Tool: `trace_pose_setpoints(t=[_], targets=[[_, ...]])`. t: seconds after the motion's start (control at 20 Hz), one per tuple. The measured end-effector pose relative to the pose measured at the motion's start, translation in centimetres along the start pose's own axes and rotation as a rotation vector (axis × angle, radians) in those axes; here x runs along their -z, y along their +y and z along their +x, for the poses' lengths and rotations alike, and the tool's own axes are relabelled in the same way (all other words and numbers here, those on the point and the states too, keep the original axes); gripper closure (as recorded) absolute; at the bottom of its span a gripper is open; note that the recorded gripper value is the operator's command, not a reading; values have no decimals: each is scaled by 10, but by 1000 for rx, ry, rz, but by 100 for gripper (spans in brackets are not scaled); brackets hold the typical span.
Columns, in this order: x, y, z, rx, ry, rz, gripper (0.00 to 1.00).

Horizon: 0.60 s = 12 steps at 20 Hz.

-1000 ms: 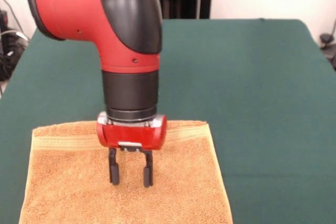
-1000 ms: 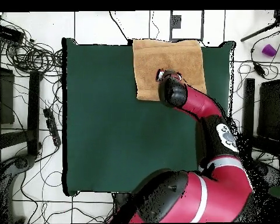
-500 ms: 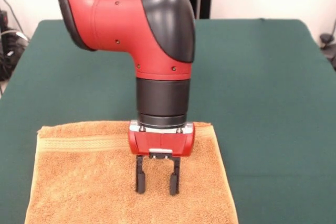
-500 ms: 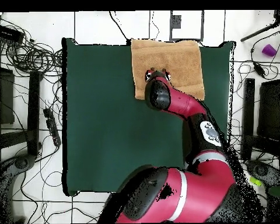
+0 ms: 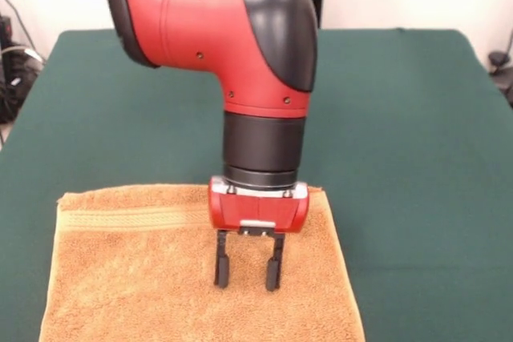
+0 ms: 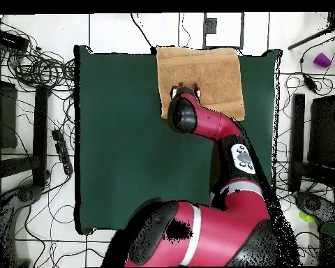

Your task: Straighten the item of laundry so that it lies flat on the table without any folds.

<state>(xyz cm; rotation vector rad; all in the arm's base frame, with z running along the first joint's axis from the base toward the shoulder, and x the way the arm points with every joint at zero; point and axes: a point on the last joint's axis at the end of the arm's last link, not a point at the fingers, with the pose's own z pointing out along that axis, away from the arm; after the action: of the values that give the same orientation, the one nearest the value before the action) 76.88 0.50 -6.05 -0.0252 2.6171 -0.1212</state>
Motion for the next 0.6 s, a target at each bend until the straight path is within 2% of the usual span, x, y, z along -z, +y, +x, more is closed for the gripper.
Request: trace_pose_setpoints(t=[0.25, 0.6], targets=[[6, 17, 6, 50, 9, 19, 0], [15, 28, 16, 78, 14, 39, 0]])
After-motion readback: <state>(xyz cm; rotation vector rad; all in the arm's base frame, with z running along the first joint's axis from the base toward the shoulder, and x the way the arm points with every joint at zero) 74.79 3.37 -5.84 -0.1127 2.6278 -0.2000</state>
